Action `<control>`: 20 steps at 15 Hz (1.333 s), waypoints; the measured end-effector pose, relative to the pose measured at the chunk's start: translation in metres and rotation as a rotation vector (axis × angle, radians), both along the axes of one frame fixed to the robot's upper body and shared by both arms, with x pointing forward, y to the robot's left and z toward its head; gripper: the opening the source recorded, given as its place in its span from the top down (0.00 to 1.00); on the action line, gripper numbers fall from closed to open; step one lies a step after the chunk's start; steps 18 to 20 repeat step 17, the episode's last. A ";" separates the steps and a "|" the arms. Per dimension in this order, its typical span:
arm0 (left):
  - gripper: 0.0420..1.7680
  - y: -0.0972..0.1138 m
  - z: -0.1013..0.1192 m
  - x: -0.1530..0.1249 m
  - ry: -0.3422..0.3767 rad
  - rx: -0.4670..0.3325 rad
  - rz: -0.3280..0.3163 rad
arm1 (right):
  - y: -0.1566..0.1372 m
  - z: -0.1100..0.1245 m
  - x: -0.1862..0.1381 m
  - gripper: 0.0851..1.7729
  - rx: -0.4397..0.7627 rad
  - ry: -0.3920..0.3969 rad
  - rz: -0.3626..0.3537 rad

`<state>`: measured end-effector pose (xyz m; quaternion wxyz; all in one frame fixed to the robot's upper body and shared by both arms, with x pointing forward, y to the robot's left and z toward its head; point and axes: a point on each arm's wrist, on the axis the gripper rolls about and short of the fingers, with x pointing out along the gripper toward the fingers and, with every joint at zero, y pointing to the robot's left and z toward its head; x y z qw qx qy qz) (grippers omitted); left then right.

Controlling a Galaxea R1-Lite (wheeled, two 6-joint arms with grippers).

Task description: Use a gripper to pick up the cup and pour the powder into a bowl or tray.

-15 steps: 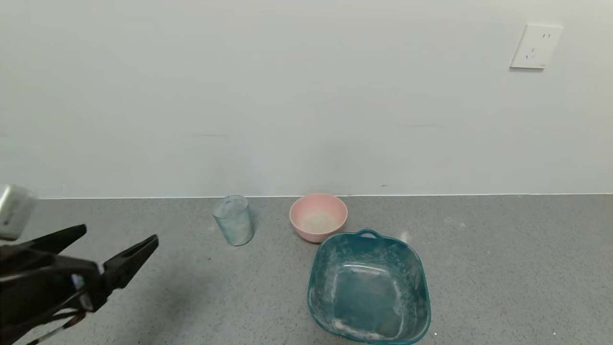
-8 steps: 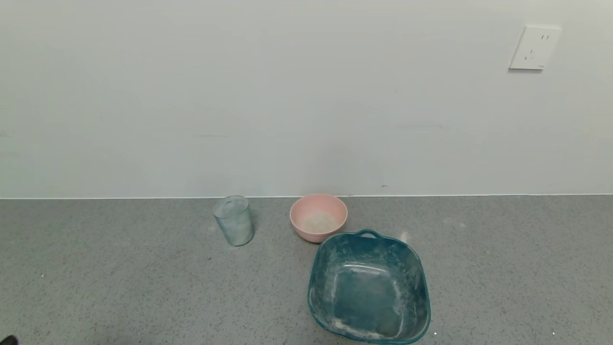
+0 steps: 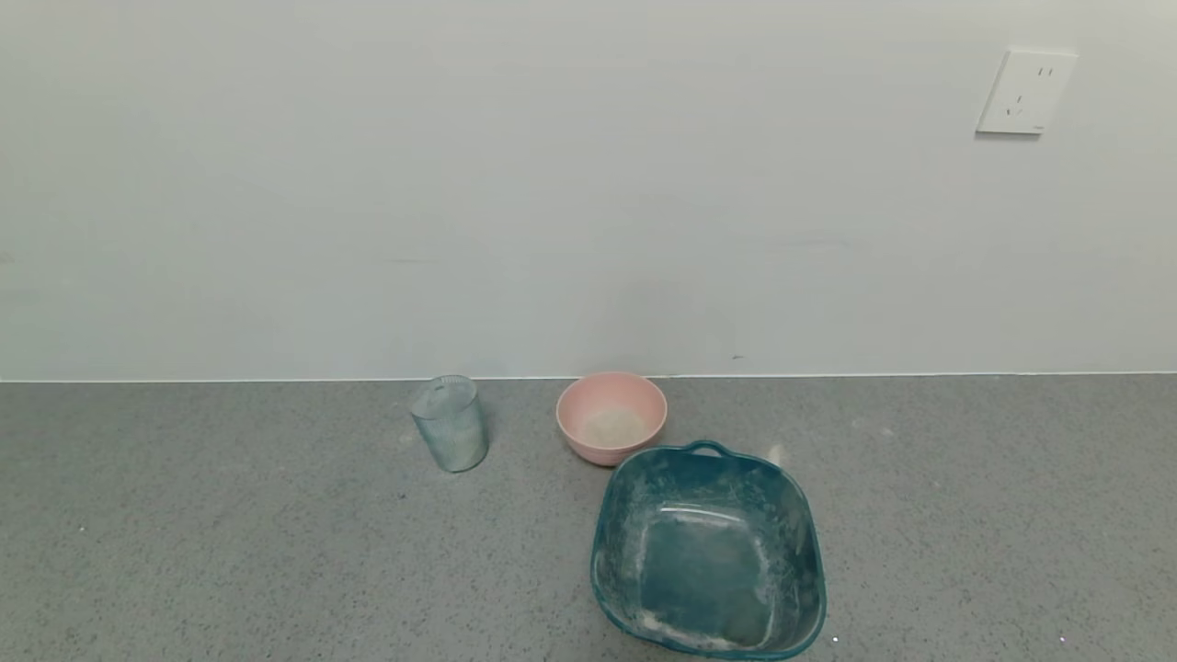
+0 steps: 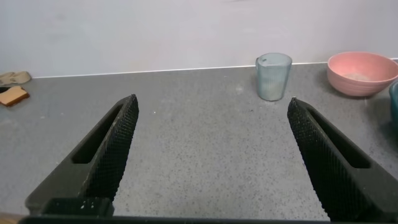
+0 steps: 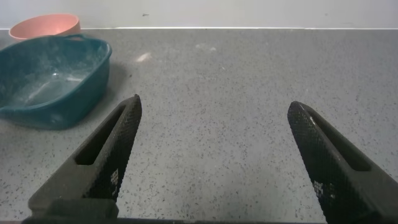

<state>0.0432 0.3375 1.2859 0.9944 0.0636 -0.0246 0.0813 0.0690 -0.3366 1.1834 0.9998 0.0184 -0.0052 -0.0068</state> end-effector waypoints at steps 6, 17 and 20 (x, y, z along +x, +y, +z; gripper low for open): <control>0.03 -0.001 -0.032 0.006 -0.121 -0.032 -0.038 | 0.000 0.000 0.000 0.04 0.000 0.000 0.000; 0.03 -0.003 -0.091 0.025 -0.053 -0.066 -0.118 | 0.000 0.000 0.000 0.04 0.000 0.000 0.000; 0.03 -0.003 -0.091 0.025 -0.053 -0.066 -0.118 | 0.000 0.000 0.000 0.04 0.000 0.000 0.000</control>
